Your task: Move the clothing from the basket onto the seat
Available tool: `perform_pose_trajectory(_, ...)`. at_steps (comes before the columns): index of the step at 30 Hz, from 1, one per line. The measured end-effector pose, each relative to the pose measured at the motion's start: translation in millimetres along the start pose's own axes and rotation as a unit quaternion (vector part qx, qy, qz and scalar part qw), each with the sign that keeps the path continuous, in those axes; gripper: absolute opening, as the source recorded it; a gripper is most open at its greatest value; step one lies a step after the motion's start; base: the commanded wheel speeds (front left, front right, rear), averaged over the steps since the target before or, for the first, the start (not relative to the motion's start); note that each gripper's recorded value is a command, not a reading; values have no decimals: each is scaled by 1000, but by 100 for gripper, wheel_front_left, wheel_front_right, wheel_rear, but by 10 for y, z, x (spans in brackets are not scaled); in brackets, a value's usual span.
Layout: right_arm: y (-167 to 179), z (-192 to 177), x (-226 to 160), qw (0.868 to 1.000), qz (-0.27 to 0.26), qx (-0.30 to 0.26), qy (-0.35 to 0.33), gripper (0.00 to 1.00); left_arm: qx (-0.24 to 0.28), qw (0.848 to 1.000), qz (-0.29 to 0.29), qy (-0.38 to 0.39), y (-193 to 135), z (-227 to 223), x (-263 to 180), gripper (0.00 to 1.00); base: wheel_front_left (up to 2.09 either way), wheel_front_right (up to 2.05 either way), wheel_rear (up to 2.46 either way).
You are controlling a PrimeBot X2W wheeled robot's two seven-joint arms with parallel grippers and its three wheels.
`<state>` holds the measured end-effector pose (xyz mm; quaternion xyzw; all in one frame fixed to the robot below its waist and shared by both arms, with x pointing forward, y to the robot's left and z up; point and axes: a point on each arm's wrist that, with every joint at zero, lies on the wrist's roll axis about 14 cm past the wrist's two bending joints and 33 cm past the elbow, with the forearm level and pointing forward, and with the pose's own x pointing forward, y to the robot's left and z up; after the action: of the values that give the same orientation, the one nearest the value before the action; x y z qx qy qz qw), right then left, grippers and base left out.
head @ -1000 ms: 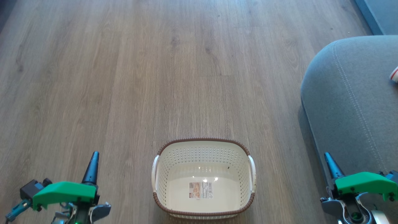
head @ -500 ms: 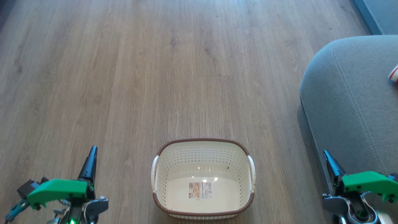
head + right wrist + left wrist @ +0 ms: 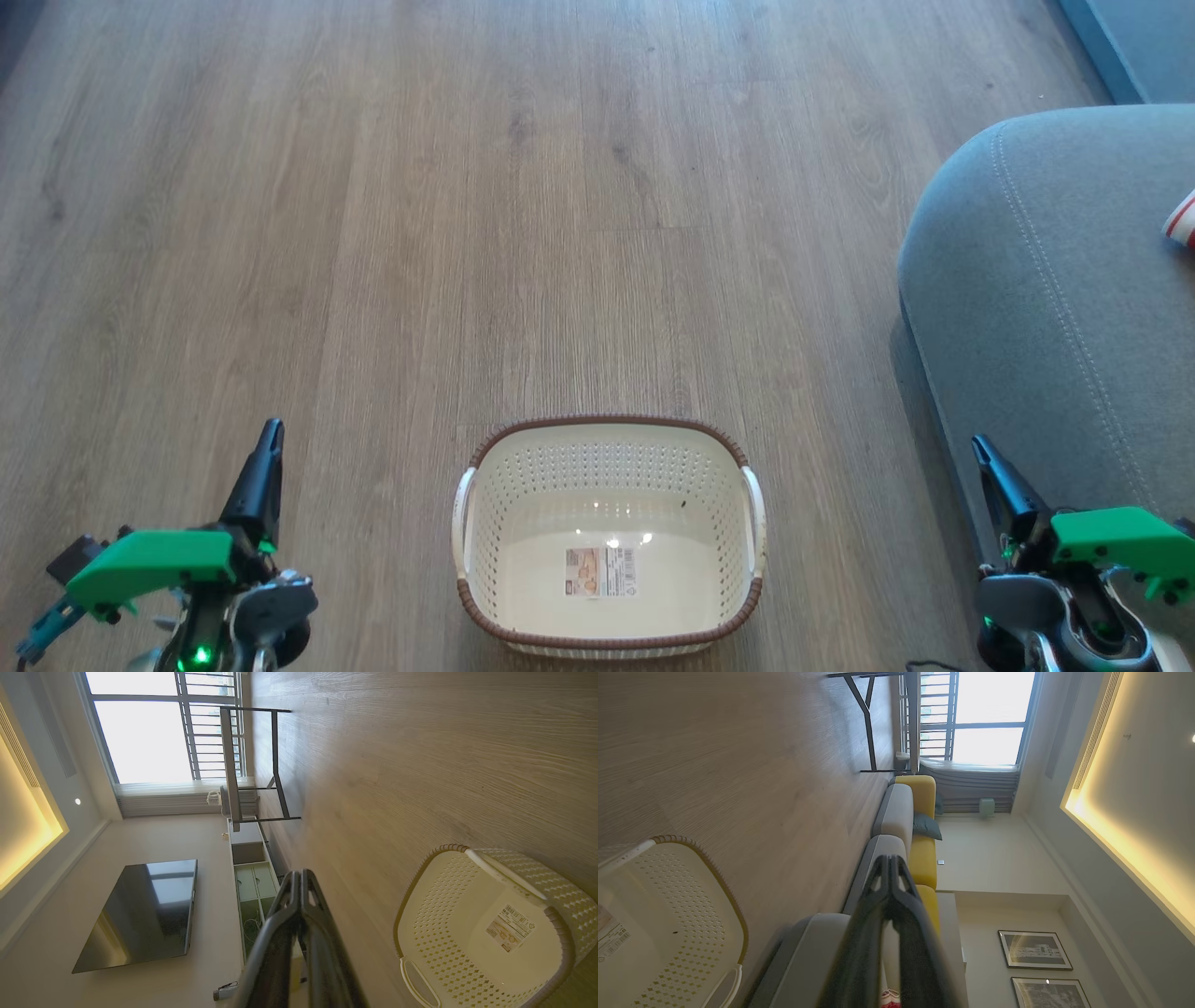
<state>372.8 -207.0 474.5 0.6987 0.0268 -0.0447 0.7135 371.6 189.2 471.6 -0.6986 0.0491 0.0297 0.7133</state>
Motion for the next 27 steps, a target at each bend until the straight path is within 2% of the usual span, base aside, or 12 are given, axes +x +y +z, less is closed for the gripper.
perform_pose_trajectory(27,4,1,-1,1000,1,13,-1,0,-11,1000,-3,-2,-18,7,8,0,0,0,0)
